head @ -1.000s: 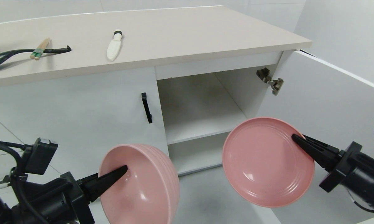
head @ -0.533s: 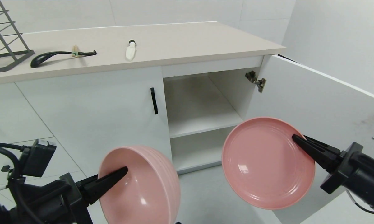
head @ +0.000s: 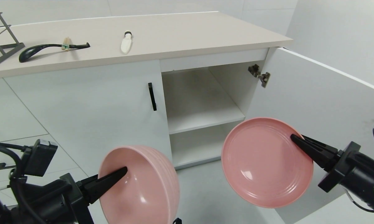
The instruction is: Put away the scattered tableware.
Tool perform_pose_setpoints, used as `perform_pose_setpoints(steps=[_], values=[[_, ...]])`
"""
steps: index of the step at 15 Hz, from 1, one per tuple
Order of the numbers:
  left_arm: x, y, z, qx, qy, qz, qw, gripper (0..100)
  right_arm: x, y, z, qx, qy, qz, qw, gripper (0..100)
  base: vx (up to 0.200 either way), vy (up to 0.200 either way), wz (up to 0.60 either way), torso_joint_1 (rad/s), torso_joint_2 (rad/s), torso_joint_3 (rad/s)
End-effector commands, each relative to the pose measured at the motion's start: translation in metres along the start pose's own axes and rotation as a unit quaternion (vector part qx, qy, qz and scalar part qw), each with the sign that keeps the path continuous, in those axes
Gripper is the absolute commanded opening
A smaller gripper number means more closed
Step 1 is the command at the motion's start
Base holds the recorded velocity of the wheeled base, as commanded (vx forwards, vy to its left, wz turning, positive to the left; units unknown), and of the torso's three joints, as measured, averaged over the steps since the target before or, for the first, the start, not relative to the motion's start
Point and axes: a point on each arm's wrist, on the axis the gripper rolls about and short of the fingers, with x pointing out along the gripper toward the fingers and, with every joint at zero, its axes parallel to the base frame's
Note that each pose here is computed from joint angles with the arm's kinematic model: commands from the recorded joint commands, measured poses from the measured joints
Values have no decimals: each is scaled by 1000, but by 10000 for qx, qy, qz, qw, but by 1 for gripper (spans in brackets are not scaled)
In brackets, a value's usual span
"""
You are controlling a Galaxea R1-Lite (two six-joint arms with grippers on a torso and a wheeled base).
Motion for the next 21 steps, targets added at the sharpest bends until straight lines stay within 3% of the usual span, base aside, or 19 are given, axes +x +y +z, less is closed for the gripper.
perform_pose_setpoints(steps=[1,4,9,13,17,21], values=[[0,0,1,-2,-12,-8,10000,0,1,0,-1,9,17,5,10000,0,0,0,0,0,0,0],[0,-1,4,11,-176,-68,9998,0,0,0,-2,16,46,3,10000,0,0,0,-400,2,3,-28],[6,3,-5,-13,87,28,10000,0,1,1,-4,25,107,39,9999,0,200,0,0,4,6,-22],[5,3,-5,-5,90,21,10000,0,2,10,-4,-109,102,309,9994,0,0,0,0,0,0,0],[5,2,-5,7,68,13,10000,0,3,10,-5,-213,118,34,9997,0,0,0,450,1,4,4],[5,3,-5,-4,83,18,10000,0,5,10,-8,-343,201,67,9992,0,0,0,0,0,0,0]])
